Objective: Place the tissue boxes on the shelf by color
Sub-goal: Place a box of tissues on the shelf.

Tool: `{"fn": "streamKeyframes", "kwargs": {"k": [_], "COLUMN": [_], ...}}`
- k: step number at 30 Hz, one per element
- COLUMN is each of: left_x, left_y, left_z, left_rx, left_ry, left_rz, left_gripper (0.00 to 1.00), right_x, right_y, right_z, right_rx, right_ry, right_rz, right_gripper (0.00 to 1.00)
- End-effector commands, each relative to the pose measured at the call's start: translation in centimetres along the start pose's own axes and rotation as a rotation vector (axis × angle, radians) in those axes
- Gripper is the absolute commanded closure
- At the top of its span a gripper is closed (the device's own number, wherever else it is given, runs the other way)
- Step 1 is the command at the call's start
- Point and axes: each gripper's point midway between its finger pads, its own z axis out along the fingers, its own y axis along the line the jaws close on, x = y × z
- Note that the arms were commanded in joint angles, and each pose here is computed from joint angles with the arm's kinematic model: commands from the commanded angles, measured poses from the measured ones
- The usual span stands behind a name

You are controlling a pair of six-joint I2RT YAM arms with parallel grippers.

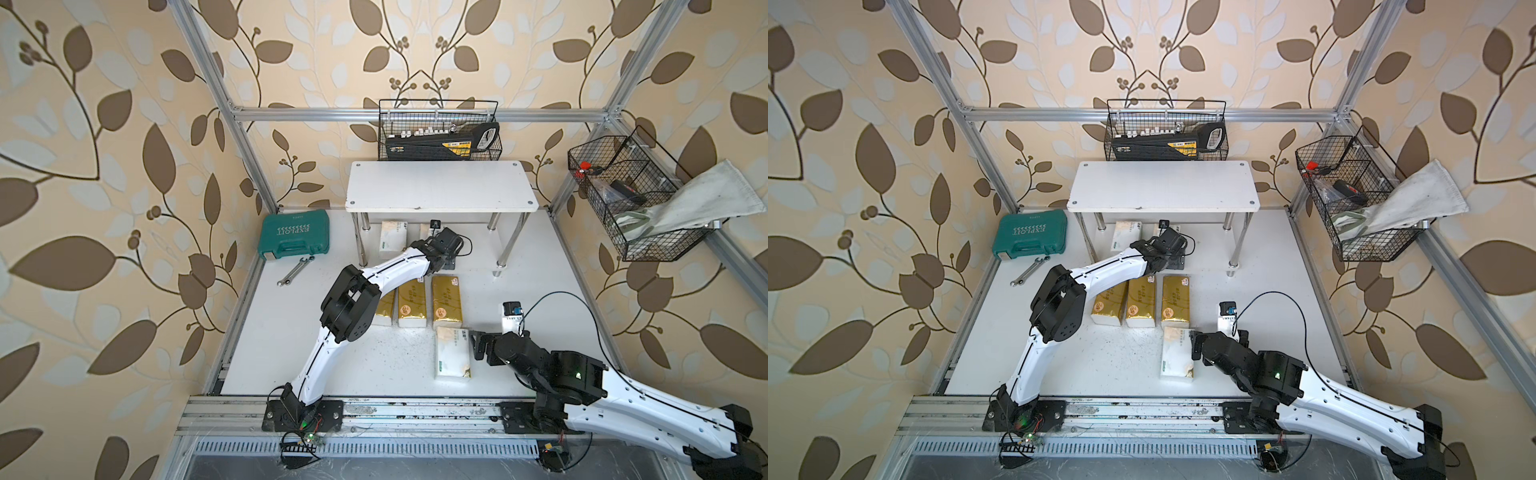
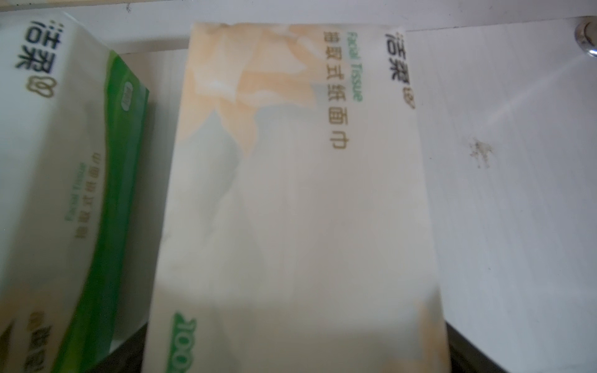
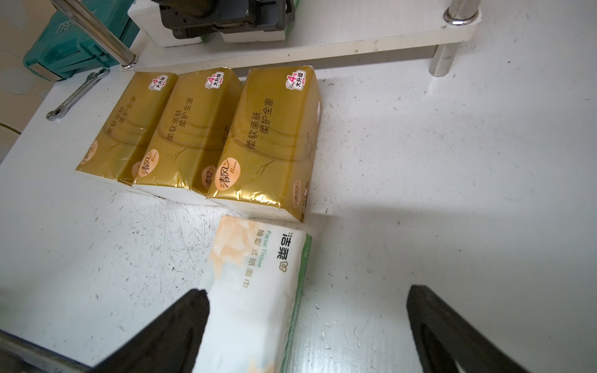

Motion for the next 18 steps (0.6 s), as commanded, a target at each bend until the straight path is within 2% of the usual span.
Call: {"fn": "streamKeyframes", "kwargs": {"k": [1, 5, 18], "left_x": [-2.7, -3.0, -2.9], "left_y": [-0.8, -1.0, -1.2], "left_z": [-1.9, -1.7, -5.1], "left_rx": [0.012, 0.013, 0.024], "left_ry": [-0.067, -0.070, -0.084], "left_rz": [-0.005, -0.004, 0.015], "left_gripper": [0.01, 0.01, 0.01], "right_x": [0.2, 0.2, 0.8], "right_y": [-0.2, -0.4, -0.6], "right_z": [0.0, -0.1, 0.2], "right_rx": [-0.001, 0.004, 0.002], "right_ry": [0.000, 0.000, 0.012], "right_rz": [0.004, -0.001, 0.005], "right_gripper": [0.01, 0.01, 0.01]}}
